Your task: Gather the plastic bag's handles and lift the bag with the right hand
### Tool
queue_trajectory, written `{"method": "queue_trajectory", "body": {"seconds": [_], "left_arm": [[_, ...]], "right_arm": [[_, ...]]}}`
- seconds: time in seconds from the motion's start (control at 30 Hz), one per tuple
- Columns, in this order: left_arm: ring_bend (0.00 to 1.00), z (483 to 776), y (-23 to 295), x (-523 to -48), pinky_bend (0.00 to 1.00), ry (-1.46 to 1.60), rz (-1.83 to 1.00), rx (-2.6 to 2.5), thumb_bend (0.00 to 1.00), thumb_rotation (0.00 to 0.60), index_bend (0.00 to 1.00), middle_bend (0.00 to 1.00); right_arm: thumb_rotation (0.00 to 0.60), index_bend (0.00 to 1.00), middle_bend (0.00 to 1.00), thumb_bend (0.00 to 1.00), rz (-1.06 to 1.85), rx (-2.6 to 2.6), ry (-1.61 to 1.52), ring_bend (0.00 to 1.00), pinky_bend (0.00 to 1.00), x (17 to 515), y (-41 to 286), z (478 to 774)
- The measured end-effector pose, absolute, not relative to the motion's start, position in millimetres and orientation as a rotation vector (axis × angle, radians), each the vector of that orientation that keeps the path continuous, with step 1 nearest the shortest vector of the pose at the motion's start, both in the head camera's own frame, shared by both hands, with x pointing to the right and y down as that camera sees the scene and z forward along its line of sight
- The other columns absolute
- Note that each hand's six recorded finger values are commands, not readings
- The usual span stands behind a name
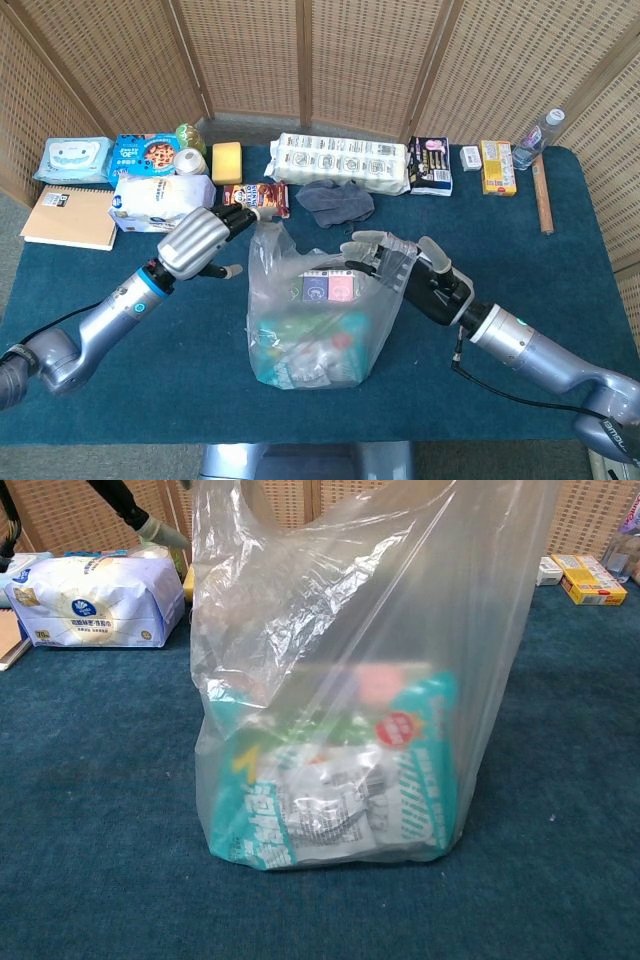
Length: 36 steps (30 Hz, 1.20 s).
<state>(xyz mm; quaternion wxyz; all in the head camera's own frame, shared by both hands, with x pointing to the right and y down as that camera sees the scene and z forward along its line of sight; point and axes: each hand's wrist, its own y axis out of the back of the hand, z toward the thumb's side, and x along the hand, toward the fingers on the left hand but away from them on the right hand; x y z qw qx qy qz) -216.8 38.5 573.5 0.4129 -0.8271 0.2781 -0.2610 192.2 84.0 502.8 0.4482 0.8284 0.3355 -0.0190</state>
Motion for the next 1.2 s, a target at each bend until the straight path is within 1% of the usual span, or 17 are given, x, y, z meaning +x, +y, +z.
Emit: {"method": "queue_trajectory", "body": {"seconds": [0.2,0.5,0.67,0.77,0.87,0.97,1.07,1.17,1.2], "left_arm": [[0.21,580.8,31.5,-201.5,0.36,0.73,-0.622,-2.074,0.13,0.6,0.01,0.23],[0.21,581.6,17.8,-201.6,0.36,0.788,-0.601,-2.051,0.16,0.6,0.01,0.23],[0.21,589.5,16.0,-197.9,0.36,0.782,-0.607,-2.043,0.17,0.6,0.01,0.23],[0.21,594.4,15.2,-188.8,0.36,0.789,-0.591,-2.049,0.19,0.6,0.01,0.23],[0.21,597.8,13.9,-177.7,0.37,0.801,-0.566,-2.061,0.23,0.6,0.01,0.23],[0.22,599.1,11.6,-166.5,0.38,0.817,-0.534,-2.078,0.24,0.6,0.01,0.23],[0.26,598.7,10.5,-155.0,0.41,0.852,-0.497,-2.12,0.24,0.6,0.01,0.24],[0.36,600.6,9.7,-143.8,0.45,0.886,-0.476,-2.151,0.25,0.6,0.05,0.28],[0.42,601.4,9.6,-141.1,0.48,0.897,-0.472,-2.159,0.26,0.6,0.07,0.32]], "right_arm": [[0.219,0.22,0.24,0.23,-0.044,2.049,0.836,0.14,0.06,194.0,83.7,501.4],[0.221,0.22,0.24,0.23,-0.046,2.047,0.845,0.14,0.06,195.8,83.1,501.2],[0.221,0.22,0.24,0.23,-0.046,2.049,0.843,0.14,0.06,194.7,82.6,501.2],[0.219,0.22,0.24,0.23,-0.047,2.048,0.845,0.14,0.06,194.8,82.5,501.5],[0.221,0.22,0.24,0.23,-0.048,2.047,0.845,0.14,0.06,195.0,83.1,501.6],[0.22,0.22,0.24,0.23,-0.045,2.047,0.845,0.14,0.06,195.4,83.1,501.0],[0.221,0.22,0.24,0.23,-0.042,2.047,0.846,0.14,0.06,195.8,83.1,500.5],[0.223,0.22,0.24,0.23,-0.039,2.046,0.844,0.14,0.06,195.7,83.2,499.8],[0.222,0.22,0.25,0.23,-0.038,2.046,0.845,0.14,0.06,195.9,83.2,499.5]]}}
